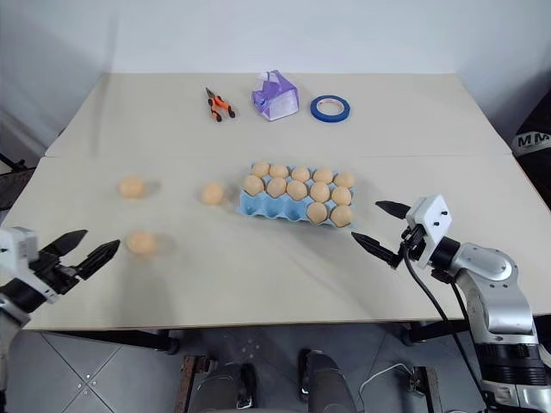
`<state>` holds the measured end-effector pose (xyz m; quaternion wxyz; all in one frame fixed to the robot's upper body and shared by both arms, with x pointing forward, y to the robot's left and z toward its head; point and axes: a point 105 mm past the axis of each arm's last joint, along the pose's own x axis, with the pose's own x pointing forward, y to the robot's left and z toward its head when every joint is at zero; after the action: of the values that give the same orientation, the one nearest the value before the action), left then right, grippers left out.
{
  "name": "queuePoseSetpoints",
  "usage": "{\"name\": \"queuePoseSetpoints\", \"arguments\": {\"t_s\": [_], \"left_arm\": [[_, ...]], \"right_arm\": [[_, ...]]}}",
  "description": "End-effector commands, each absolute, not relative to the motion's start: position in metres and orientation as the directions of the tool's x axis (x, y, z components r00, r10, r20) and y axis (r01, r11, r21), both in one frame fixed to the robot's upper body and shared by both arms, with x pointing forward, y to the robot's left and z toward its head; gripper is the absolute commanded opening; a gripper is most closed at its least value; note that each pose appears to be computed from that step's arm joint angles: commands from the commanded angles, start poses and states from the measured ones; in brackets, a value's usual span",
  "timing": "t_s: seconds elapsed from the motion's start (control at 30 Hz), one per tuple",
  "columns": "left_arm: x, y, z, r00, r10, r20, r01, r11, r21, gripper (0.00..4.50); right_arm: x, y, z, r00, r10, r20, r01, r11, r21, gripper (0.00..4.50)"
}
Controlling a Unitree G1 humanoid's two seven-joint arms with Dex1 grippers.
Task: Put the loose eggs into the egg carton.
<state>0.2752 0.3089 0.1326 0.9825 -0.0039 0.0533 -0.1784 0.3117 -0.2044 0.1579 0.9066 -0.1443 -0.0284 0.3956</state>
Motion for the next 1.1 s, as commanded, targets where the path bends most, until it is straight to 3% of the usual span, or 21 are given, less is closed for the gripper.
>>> {"name": "queuePoseSetpoints", "arguments": {"t_s": [0.03, 0.3, 0.4, 0.5, 0.57, 0.8, 1.1], "left_arm": [[0.289, 0.298, 0.13, 0.907, -0.402, -0.128, 0.407, 0.913, 0.017, 4.48], [0.313, 0.289, 0.109, 0.869, -0.447, -0.213, 0.465, 0.884, 0.041, 4.48], [0.316, 0.291, 0.106, 0.869, -0.431, -0.242, 0.452, 0.891, 0.038, 3.88], [0.315, 0.289, 0.108, 0.862, -0.445, -0.243, 0.469, 0.882, 0.049, 2.84], [0.316, 0.29, 0.111, 0.864, -0.444, -0.235, 0.47, 0.88, 0.064, 2.44], [0.332, 0.266, 0.152, 0.85, -0.508, -0.14, 0.525, 0.839, 0.144, 2.41], [0.358, 0.176, 0.202, 0.654, -0.756, -0.033, 0.744, 0.635, 0.208, 2.4]], "right_arm": [[0.311, -0.206, 0.169, 0.685, 0.727, -0.041, -0.7, 0.641, -0.314, 4.5], [0.307, -0.214, 0.17, 0.702, 0.71, -0.051, -0.683, 0.653, -0.327, 4.5], [0.306, -0.216, 0.171, 0.712, 0.7, -0.049, -0.673, 0.662, -0.331, 4.5], [0.305, -0.218, 0.17, 0.716, 0.696, -0.05, -0.67, 0.665, -0.33, 4.5], [0.304, -0.218, 0.169, 0.718, 0.694, -0.05, -0.668, 0.668, -0.329, 4.5], [0.308, -0.217, 0.169, 0.719, 0.694, -0.049, -0.667, 0.668, -0.329, 4.5], [0.308, -0.214, 0.167, 0.715, 0.698, -0.038, -0.669, 0.667, -0.328, 4.5]]}}
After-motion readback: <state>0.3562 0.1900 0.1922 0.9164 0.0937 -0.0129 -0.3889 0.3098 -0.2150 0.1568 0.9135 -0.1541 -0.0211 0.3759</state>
